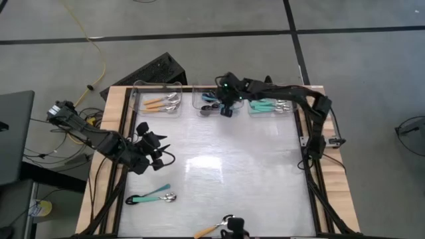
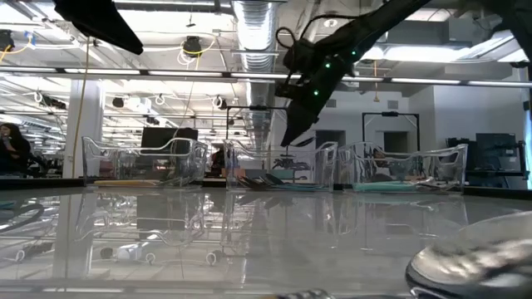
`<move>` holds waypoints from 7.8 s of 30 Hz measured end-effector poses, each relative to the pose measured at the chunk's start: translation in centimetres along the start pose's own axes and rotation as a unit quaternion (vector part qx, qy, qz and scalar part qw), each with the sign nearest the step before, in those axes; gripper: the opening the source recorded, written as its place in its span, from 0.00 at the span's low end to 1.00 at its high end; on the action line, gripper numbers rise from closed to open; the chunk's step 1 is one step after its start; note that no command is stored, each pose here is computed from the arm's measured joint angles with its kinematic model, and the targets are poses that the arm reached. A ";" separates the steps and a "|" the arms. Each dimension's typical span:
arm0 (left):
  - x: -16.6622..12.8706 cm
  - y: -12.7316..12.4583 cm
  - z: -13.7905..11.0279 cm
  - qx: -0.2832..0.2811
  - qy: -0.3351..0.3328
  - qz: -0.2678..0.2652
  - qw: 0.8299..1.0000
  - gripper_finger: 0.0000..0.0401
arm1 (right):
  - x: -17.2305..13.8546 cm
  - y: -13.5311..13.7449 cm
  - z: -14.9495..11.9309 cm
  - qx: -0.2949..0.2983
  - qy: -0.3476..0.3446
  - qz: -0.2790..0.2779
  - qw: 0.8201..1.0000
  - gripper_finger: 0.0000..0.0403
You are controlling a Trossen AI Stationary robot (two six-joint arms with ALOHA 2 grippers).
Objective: Sort silverware by color (type)
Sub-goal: Put the blue spoon into the middle transparent bin, then put the light green spoon into the right transparent bin, then put the blue spoon into the middle transparent bin
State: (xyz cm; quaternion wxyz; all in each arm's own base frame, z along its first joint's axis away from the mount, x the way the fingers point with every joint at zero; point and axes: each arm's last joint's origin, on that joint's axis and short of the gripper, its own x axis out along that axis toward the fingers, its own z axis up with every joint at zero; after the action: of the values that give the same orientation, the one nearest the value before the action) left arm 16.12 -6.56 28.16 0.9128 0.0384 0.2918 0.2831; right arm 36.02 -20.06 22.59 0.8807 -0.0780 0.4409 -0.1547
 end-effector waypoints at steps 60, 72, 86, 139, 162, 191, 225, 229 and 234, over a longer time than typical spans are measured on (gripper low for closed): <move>-0.1 -15.2 -11.3 0.129 0.325 -0.235 0.907 0.37 | -20.4 15.7 -1.0 0.171 0.073 0.272 0.944 0.63; 0.1 -16.3 -13.0 0.154 0.347 -0.239 0.893 0.21 | -19.9 18.7 -0.7 0.184 0.093 0.289 0.935 0.63; 0.5 -11.9 -6.5 0.069 0.223 -0.224 0.946 0.06 | -22.3 23.4 -1.7 0.163 0.079 0.257 0.949 0.63; 5.4 -3.3 8.2 -0.345 -0.207 -0.100 0.910 0.40 | -18.5 18.1 3.9 0.320 -0.230 0.050 0.918 0.18; 1.3 0.1 5.4 -0.359 -0.145 -0.044 0.921 0.55 | -12.8 7.0 -16.3 0.785 -0.442 -0.078 0.427 0.18; 2.0 -0.1 5.6 -0.381 -0.122 -0.078 0.913 0.55 | -7.8 5.6 -14.8 0.856 -0.471 0.034 0.210 0.71; -2.2 -10.2 -6.6 0.084 0.294 -0.287 0.908 0.55 | -17.7 25.1 -2.0 0.282 -0.196 0.480 0.807 0.71; -2.0 -11.4 -8.8 0.107 0.336 -0.235 0.906 0.55 | -17.7 25.2 -2.0 0.296 -0.192 0.479 0.804 0.71; -1.4 -12.2 -11.8 0.106 0.378 -0.222 0.892 0.55 | -17.8 25.3 -2.1 0.306 -0.184 0.483 0.800 0.71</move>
State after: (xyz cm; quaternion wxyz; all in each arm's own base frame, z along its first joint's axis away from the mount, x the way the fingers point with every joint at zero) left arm 14.69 -18.63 16.25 0.7629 -0.0407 0.6444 0.0337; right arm 29.50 9.81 27.81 0.8839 0.3915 0.1805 0.1810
